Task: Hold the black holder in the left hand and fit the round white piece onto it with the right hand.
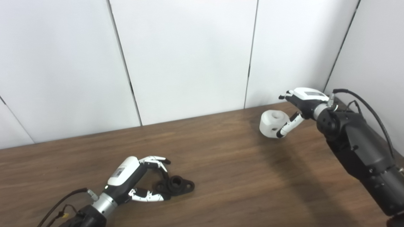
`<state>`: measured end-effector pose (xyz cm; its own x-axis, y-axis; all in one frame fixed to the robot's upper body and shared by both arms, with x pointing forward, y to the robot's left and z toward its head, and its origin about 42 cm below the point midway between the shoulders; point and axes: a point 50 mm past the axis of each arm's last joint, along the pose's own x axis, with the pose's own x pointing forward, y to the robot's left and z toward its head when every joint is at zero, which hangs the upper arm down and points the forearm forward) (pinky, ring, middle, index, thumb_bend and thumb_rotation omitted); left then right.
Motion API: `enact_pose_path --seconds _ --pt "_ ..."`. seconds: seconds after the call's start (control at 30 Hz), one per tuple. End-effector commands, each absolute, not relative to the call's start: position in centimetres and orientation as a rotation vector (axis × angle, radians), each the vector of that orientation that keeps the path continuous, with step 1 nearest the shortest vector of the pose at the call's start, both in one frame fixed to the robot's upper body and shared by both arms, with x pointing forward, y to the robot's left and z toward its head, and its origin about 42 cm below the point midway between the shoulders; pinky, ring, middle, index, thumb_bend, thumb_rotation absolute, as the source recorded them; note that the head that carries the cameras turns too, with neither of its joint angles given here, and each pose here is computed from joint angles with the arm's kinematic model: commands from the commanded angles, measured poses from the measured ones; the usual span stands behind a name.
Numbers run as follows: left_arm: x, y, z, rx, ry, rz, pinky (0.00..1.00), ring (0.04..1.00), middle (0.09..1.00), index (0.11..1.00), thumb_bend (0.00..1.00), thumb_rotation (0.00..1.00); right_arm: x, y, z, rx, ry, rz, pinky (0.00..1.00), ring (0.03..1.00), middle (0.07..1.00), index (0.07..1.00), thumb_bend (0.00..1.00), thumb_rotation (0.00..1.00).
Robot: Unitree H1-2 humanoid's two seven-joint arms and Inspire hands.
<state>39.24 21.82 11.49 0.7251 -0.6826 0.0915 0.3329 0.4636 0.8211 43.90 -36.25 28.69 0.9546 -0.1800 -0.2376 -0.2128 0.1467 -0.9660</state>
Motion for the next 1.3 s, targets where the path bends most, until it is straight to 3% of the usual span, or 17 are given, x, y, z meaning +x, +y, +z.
enact_pose_path --seconds 0.0,0.47,0.97,1.27 --pt "36.4 25.6 7.1 0.996 -0.253 -0.751 0.67 0.800 0.775 0.487 0.52 0.05 44.8 -36.4 31.6 -1.453 0.249 -0.040 0.96 0.996 1.000 0.915 0.98 0.36" --pt "36.1 25.5 7.2 0.977 -0.254 -0.749 0.67 0.801 0.774 0.487 0.52 0.04 46.8 -36.7 28.7 -1.427 0.271 -0.034 0.95 0.986 0.987 0.902 0.96 0.38" --pt "35.9 25.5 7.6 0.985 -0.265 -0.760 0.67 0.800 0.777 0.487 0.52 0.04 47.2 -36.2 28.1 -1.413 0.245 -0.032 0.92 0.957 0.967 0.881 0.94 0.38" --pt "35.8 25.6 7.6 0.987 -0.253 -0.769 0.68 0.805 0.779 0.487 0.52 0.04 46.9 -35.6 28.8 -1.405 0.167 -0.064 0.83 0.890 0.897 0.730 0.87 0.34"
